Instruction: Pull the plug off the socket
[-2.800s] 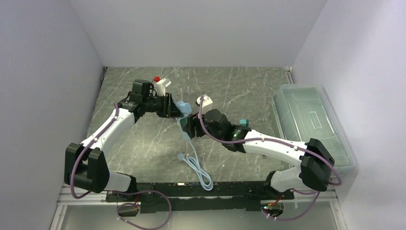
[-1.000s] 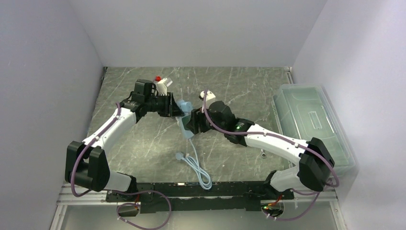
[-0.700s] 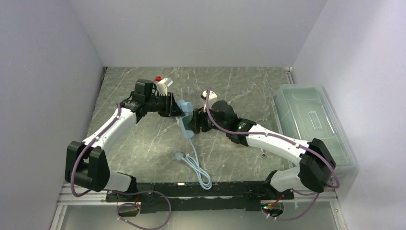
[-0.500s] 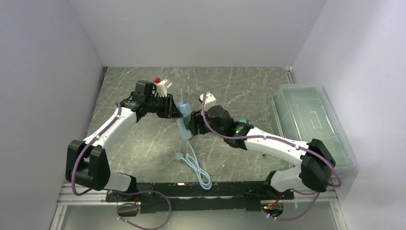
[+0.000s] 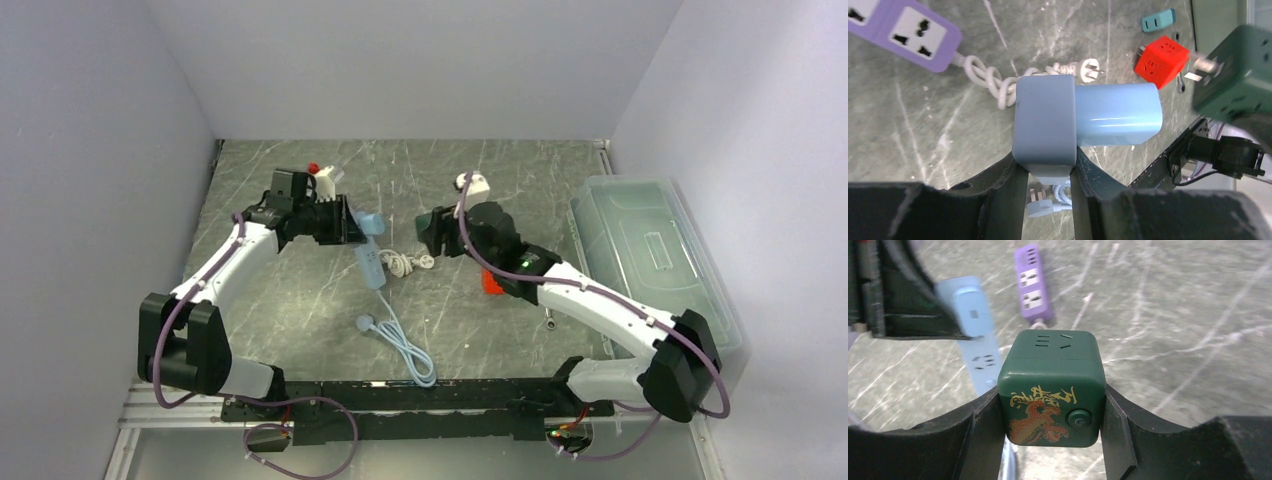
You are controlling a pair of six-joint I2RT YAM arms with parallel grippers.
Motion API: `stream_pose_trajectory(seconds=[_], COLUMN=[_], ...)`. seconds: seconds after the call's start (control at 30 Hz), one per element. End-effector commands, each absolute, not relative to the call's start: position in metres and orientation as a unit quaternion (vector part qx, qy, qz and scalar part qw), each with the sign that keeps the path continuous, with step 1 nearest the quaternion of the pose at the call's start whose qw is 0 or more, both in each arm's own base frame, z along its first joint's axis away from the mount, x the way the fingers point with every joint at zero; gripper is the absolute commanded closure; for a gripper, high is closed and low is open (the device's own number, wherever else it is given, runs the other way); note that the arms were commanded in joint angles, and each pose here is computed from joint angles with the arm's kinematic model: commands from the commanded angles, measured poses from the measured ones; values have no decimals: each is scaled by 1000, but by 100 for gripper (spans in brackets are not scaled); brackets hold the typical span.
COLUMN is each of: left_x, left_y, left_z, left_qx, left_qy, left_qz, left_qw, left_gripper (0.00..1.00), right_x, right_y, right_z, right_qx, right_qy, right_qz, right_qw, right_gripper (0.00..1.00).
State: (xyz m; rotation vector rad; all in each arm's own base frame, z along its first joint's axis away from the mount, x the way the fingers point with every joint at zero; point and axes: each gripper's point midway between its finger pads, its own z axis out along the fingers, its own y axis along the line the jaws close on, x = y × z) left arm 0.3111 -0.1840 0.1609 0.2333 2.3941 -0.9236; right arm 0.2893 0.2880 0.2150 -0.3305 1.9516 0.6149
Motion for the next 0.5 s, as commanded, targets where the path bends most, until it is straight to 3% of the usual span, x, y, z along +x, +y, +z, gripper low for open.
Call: stream_pose_trajectory(seconds=[0.0, 0.23, 0.47], left_x=[325, 320, 317], left_y=[-172, -176, -181], left_z=[191, 201, 200], left_qx=[87, 104, 113], left_qy=[874, 864, 862], left_qz=[-341, -351, -362], left_qw=[334, 346, 338], left_gripper=[100, 100, 100], right_x=[315, 348, 367], right_y=[239, 182, 162], right_z=[222, 175, 135], right_qx=[-100, -64, -68], right_qy=[825, 867, 895], right_qz=[201, 124, 100], right_qw=[519, 478, 429], right_gripper=[100, 100, 100])
